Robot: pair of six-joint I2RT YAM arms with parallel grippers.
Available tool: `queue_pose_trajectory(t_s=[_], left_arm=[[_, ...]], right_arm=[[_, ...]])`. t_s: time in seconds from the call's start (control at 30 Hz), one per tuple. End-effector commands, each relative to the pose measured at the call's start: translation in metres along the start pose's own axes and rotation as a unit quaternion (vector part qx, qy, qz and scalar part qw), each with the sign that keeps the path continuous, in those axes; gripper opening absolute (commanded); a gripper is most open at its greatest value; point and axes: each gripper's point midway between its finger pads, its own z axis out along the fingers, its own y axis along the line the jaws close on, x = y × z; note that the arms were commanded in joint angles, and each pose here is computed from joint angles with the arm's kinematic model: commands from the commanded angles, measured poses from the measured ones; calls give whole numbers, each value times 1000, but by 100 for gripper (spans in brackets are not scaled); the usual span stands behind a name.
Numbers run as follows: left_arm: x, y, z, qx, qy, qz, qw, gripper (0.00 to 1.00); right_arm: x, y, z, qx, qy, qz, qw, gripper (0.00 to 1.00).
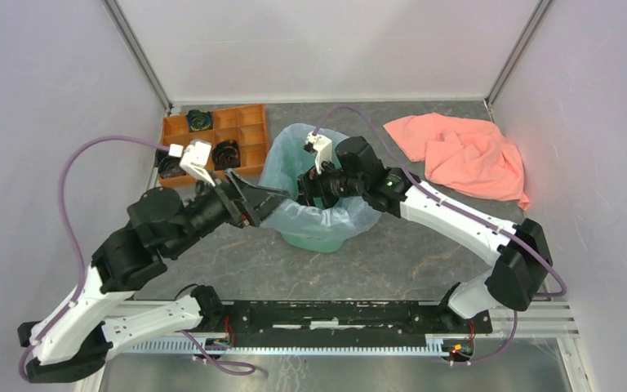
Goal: Put the trash bags into the trash bin
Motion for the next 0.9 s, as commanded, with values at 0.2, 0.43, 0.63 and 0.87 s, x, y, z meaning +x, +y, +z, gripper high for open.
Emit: queue_pose_trajectory(t_s=[0.2,0.43,0.63,0.87], left_arm=[[15,108,4,-258,0,67,964,88],[51,119,21,-249,49,62,965,72],[66,117,15,-216,67,48,973,69],[46,104,-11,-184,29,34,982,80]], right_arm=[[-92,21,-45,15,-169,3,986,83],[-107,1,-49,69,-217,-35,973,63],[-108,-3,-43,81,-192,-38,977,78],[-86,-5,-61,127,-71,-74,987,80]])
